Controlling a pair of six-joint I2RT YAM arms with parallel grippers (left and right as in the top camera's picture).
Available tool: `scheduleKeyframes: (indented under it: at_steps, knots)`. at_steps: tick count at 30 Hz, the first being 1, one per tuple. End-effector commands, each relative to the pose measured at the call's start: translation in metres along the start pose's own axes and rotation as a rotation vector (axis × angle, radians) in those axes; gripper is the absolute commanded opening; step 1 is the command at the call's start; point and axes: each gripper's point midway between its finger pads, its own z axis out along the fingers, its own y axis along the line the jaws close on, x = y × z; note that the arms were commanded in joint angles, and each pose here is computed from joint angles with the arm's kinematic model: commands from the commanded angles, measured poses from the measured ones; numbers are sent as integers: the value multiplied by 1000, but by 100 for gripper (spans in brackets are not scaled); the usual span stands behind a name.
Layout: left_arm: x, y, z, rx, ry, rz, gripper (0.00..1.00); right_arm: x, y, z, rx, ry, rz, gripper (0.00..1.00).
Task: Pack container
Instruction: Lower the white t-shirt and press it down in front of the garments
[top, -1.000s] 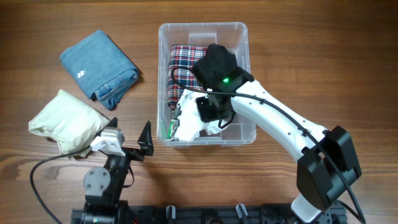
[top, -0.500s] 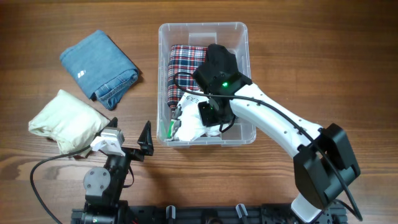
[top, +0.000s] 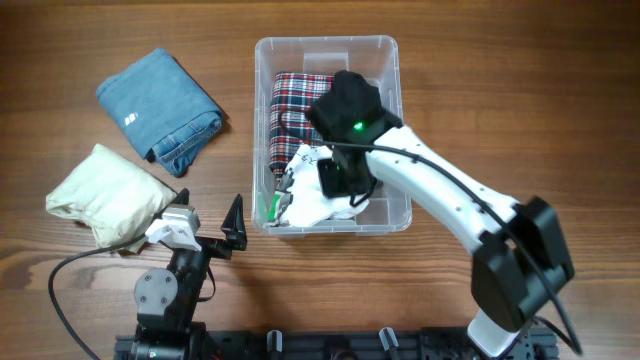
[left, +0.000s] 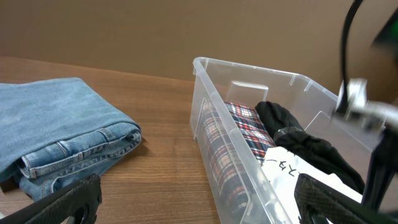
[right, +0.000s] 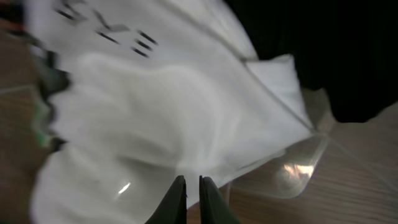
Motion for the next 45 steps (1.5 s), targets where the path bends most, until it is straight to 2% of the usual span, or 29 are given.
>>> scheduleKeyframes:
  at_steps: [1,5,14,25,38,45]
  knots:
    - [4,-2,1,11,8,16,100,-14,28,-58,-130,-107,-63,11]
    - [4,-2,1,11,8,16,100,7,59,-64,-311,-13,-164,11]
    - [4,-2,1,11,8,16,100,42,55,-37,-243,95,-199,15]
    - [4,-2,1,11,8,16,100,52,55,-6,-271,124,-169,15]
    - [4,-2,1,11,8,16,100,43,60,-1,-289,88,-161,16]
    - [4,-2,1,11,8,16,100,40,60,19,-274,116,-153,16]
